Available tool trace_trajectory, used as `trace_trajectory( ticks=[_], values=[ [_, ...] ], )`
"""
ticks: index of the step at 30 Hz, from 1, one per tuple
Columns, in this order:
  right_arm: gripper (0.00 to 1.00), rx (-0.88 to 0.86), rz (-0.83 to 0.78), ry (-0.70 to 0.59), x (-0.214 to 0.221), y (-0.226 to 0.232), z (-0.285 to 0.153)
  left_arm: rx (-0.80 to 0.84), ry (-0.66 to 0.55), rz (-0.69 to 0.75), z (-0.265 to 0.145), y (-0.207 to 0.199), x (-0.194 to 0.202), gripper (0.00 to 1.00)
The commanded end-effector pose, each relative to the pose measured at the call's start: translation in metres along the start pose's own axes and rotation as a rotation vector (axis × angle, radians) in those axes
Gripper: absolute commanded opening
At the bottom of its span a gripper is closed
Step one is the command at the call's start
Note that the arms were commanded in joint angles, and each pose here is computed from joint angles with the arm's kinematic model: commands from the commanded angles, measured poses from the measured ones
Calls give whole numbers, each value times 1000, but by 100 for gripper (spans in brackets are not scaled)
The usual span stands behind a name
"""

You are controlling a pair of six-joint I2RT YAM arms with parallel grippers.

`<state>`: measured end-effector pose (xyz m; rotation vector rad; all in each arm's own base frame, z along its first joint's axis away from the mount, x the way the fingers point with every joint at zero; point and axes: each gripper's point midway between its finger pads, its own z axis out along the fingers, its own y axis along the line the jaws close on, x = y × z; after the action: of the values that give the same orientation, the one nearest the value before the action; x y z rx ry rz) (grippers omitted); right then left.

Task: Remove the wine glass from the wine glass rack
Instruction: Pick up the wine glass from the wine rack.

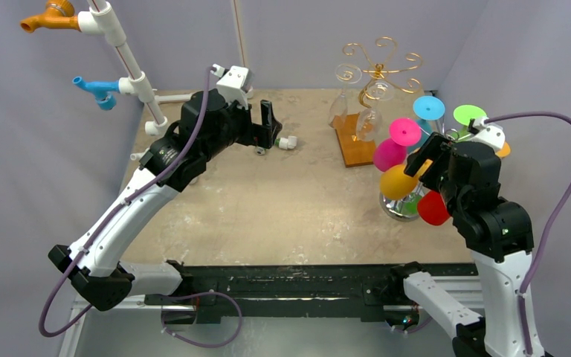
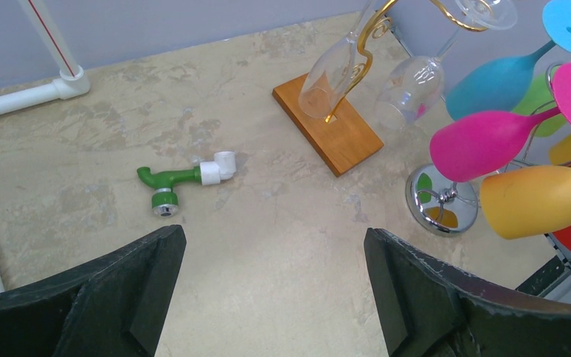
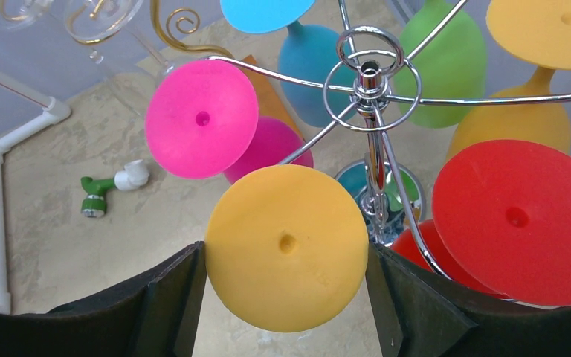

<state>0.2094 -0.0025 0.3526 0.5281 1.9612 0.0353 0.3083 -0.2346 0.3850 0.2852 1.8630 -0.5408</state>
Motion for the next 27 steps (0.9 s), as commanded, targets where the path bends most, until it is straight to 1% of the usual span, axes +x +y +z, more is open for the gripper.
trace_trajectory(
  ticks=[1,12,27],
  values=[
    [67,-33,21,-48,-19,6,-11,25,-52,-11,-6,-7,-19,100],
    [64,-82,13,-36,-21,17,-9,22,-54,-13,-6,-7,-20,100],
    [63,-105,7,-29,-15,18,-12,27,-46,-19,-2,-8,-18,100]
  ],
)
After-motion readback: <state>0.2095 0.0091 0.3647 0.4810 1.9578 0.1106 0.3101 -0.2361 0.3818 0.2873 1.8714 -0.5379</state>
